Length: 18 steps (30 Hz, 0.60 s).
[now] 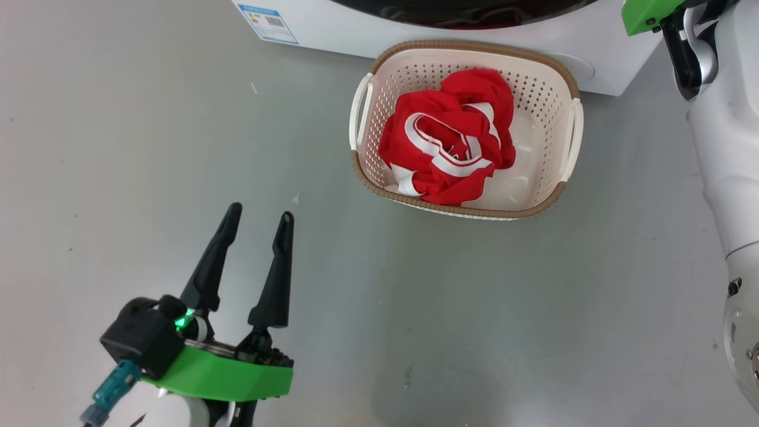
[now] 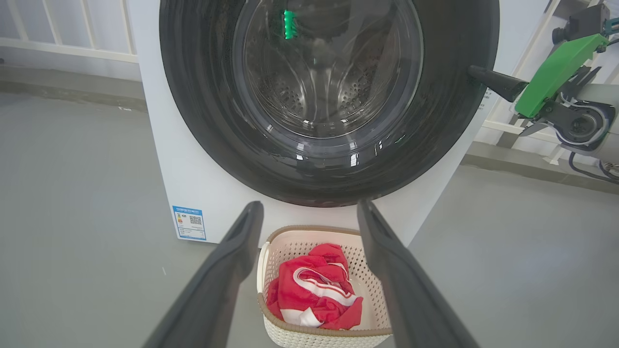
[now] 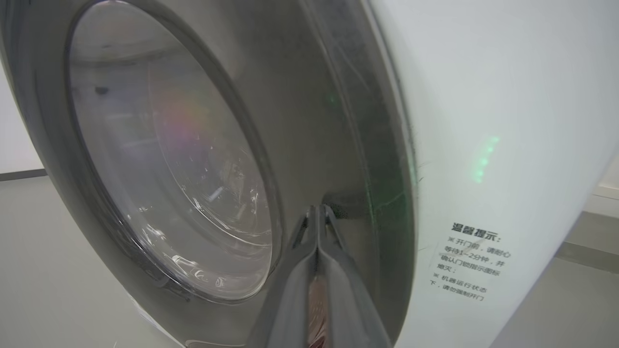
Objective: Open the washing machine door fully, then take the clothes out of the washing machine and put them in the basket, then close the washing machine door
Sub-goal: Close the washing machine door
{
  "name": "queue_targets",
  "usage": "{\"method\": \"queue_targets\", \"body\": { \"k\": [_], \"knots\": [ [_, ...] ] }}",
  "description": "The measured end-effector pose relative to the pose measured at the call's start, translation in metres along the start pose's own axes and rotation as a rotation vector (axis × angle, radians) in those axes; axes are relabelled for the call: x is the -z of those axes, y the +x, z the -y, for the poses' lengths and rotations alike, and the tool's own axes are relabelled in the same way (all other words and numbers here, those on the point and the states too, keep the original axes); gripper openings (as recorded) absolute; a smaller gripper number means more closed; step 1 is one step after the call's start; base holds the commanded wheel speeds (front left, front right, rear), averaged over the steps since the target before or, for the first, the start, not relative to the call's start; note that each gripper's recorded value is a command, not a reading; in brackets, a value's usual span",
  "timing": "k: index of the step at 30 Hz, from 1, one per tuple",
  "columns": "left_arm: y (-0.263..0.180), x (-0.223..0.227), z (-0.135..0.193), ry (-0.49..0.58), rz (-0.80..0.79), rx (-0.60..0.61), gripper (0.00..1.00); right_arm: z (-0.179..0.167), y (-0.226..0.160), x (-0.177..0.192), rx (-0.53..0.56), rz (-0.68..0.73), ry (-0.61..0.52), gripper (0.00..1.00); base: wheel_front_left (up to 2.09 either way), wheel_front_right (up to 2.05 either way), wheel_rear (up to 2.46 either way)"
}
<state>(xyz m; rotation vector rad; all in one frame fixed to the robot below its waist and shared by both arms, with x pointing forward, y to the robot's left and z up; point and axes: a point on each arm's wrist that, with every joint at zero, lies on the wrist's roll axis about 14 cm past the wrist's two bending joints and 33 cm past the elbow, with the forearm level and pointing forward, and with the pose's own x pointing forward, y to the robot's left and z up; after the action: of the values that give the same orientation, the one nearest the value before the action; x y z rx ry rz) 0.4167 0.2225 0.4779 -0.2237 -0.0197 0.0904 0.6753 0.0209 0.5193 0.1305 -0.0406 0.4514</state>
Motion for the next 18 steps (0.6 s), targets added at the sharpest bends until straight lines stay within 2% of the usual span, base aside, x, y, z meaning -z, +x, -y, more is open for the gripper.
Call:
{"method": "queue_targets", "body": {
  "k": [12, 13, 14, 15, 16, 18],
  "knots": [
    [0.003, -0.001, 0.002, -0.013, 0.009, 0.006, 1.0, 0.001, -0.006, -0.013, 0.004, 0.024, -0.033, 0.0, 0.0, 0.0, 0.0],
    [0.004, -0.002, 0.003, -0.016, 0.011, 0.008, 1.0, 0.001, -0.008, -0.015, 0.002, 0.032, -0.038, 0.3, 0.0, 0.0, 0.0],
    [0.004, -0.002, 0.003, -0.018, 0.014, 0.009, 1.0, 0.001, -0.011, -0.017, 0.0, 0.038, -0.042, 0.49, 0.0, 0.0, 0.0],
    [0.005, -0.002, 0.004, -0.021, 0.014, 0.011, 1.0, 0.0, -0.015, -0.017, -0.005, 0.042, -0.05, 0.95, 0.0, 0.0, 0.0],
    [0.005, -0.001, 0.005, -0.025, 0.013, 0.014, 1.0, -0.001, -0.019, -0.017, -0.01, 0.043, -0.055, 1.0, 0.0, 0.0, 0.0],
    [0.006, -0.001, 0.009, -0.037, 0.014, 0.023, 1.0, -0.006, -0.029, -0.015, -0.023, 0.046, -0.037, 1.0, 0.0, 0.0, 0.0]
  ]
}}
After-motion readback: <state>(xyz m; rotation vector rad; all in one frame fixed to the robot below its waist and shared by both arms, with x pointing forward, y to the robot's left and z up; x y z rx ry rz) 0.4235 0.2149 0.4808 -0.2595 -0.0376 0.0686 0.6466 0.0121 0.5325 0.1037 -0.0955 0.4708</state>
